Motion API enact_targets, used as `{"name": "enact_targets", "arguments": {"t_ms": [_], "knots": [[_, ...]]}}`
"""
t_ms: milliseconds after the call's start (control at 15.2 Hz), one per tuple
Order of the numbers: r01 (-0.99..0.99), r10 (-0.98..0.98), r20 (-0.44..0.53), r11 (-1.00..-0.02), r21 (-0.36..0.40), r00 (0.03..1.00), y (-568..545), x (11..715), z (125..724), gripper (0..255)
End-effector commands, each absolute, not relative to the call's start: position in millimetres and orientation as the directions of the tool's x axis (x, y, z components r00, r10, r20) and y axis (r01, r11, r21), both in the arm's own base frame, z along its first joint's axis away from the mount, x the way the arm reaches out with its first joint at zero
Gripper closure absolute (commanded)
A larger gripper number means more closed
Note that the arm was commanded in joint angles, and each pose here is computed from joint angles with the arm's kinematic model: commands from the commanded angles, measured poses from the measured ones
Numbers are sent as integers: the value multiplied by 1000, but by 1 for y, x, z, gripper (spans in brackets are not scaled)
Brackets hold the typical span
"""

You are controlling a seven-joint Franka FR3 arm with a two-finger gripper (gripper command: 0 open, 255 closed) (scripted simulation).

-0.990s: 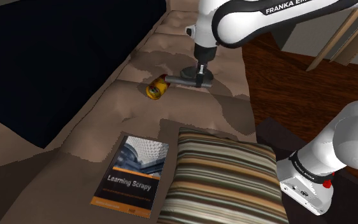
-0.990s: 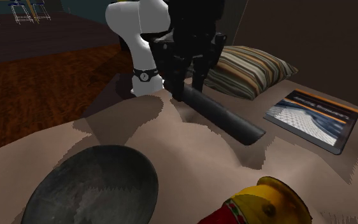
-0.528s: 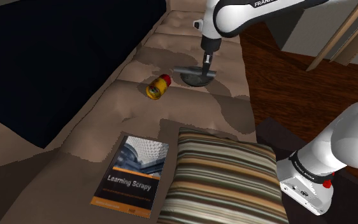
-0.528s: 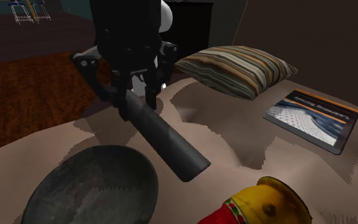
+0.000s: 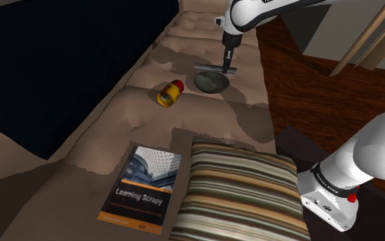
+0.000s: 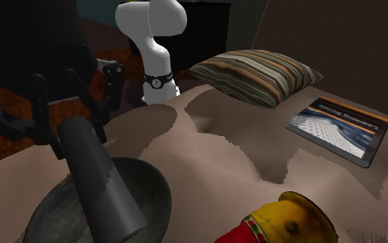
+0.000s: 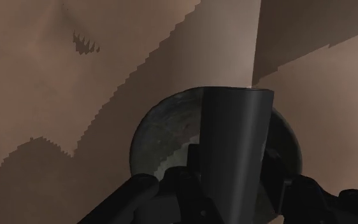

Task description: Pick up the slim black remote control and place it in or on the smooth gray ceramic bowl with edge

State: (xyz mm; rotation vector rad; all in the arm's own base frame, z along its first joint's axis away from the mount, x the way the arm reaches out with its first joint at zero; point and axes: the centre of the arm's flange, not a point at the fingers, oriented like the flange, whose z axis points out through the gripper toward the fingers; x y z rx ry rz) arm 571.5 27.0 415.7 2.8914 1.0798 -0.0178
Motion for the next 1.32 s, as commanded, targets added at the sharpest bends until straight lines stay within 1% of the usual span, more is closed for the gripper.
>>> {"name": "enact_targets", "arguments": {"t_ms": [0, 594, 1056, 1122, 1254], "knots": [[656, 656, -30, -753, 48, 755, 21, 575, 407, 255], [656, 656, -30, -753, 48, 755, 21, 575, 359, 255], [656, 656, -30, -753, 48, 755, 21, 575, 359, 255], [656, 656, -30, -753, 48, 755, 21, 575, 359, 0], [656, 655, -30, -753, 48, 755, 21, 575, 359, 0]]}}
